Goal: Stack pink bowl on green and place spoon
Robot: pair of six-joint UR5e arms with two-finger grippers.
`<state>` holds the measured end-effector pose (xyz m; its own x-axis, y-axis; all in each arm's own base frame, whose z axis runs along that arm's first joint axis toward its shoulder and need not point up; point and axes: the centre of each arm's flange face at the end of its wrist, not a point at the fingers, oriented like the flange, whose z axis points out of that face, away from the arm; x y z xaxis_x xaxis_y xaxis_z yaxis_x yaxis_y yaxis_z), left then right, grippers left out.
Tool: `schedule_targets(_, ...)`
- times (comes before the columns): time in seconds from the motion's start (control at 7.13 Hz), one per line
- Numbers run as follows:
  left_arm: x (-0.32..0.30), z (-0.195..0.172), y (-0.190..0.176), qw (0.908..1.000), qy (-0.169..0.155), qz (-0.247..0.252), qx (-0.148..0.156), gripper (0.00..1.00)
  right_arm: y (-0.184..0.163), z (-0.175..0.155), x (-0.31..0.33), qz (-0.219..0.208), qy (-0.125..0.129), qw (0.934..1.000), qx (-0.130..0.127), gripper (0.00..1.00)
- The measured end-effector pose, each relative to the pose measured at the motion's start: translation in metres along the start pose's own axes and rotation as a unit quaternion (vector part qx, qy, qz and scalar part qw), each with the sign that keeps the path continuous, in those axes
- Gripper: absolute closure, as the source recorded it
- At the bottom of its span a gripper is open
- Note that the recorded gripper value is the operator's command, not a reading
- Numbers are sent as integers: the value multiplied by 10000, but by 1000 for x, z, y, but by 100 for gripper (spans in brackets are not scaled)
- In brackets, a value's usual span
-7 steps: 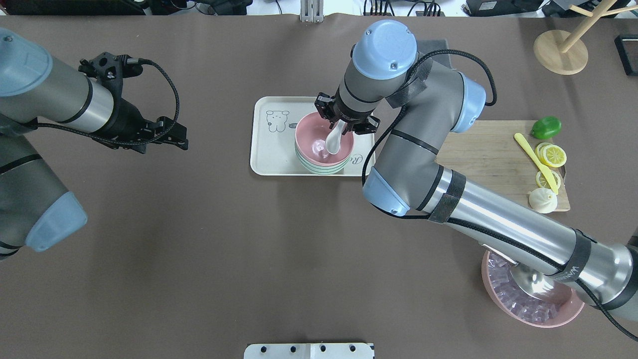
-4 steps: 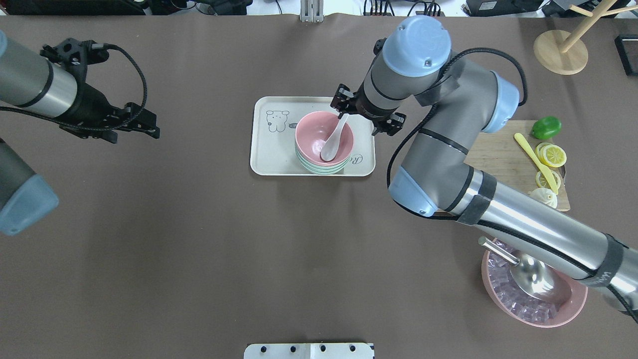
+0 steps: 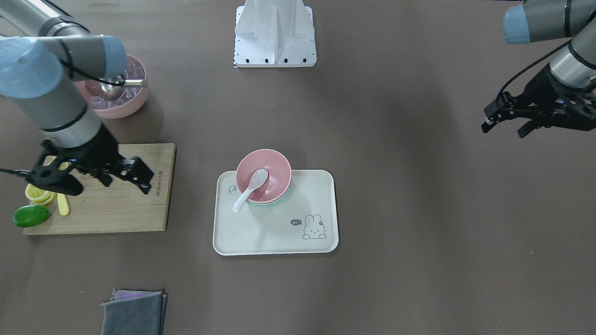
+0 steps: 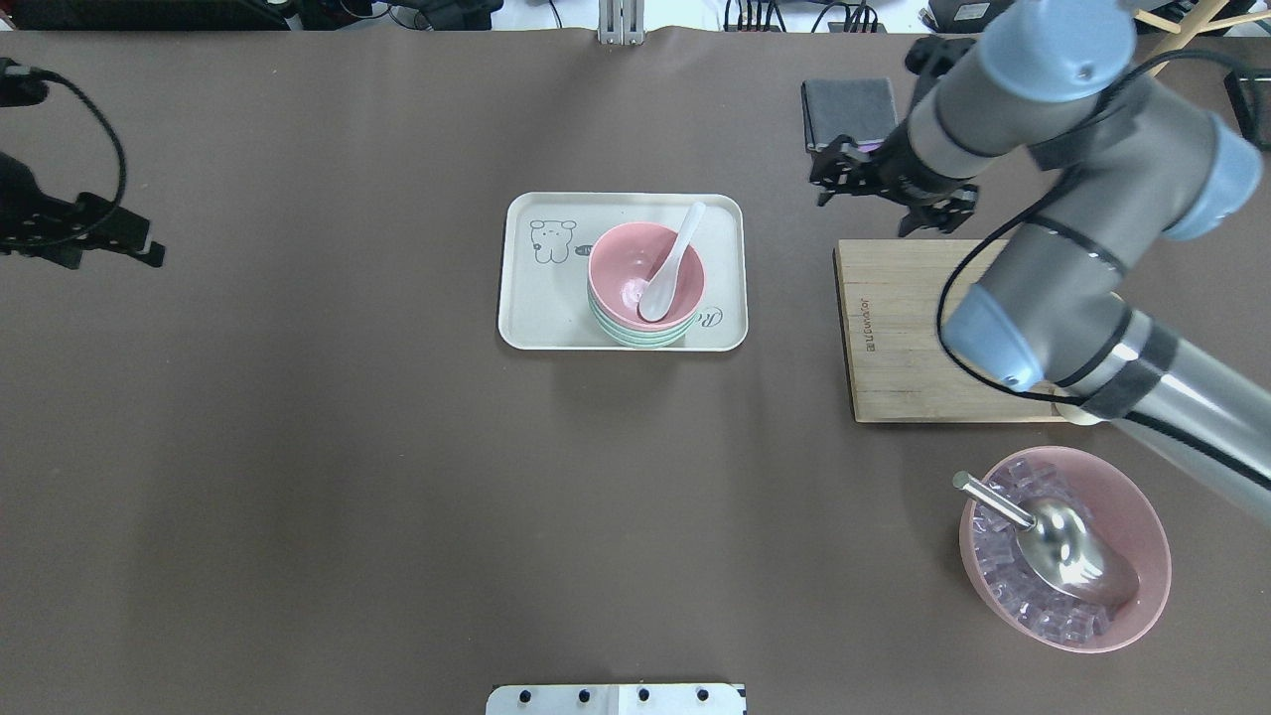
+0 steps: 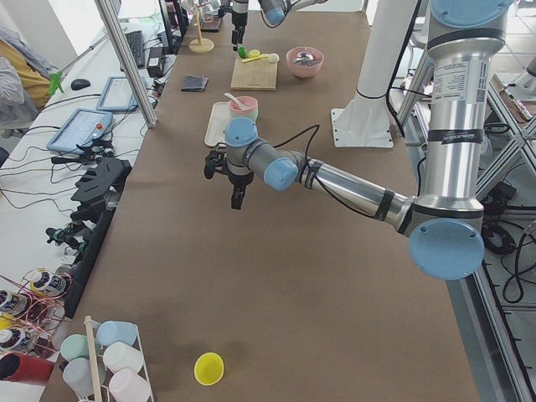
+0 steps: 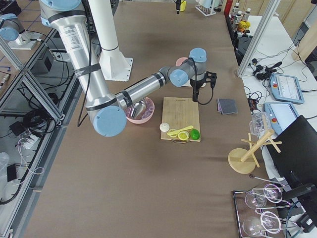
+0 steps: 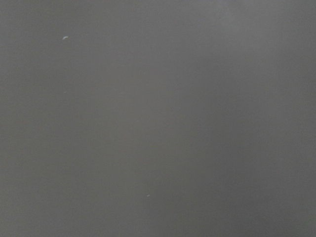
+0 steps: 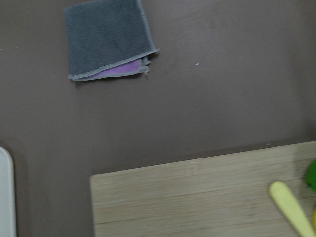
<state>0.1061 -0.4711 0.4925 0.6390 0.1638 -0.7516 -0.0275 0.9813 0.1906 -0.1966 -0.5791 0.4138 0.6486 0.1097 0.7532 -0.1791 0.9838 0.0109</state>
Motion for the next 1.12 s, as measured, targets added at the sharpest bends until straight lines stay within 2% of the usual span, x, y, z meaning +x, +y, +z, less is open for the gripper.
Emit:
schedule_targets(0.28,-81,-1,26,9988,-278,390,-97,2,-29,-12,139,-660,238,9975,-116,0)
schedule_targets(0.42,-117,-2,34,9979,-379,510,-125,2,-42,-15,197,-929,264,9951,-208,0)
schedule_targets(0.56,-141,-3,40,9977,-433,493,-166,2,-46,-16,242,-1091,168,9934,-321,0)
schedule_targets(0.7,-157,-7,43,9981,-462,311,-251,2,-44,-15,269,-1167,71,9924,-395,0)
schedule_targets(1.12,-179,-25,36,9973,-444,-355,-473,2,-44,-19,293,-1300,272,9906,-340,0)
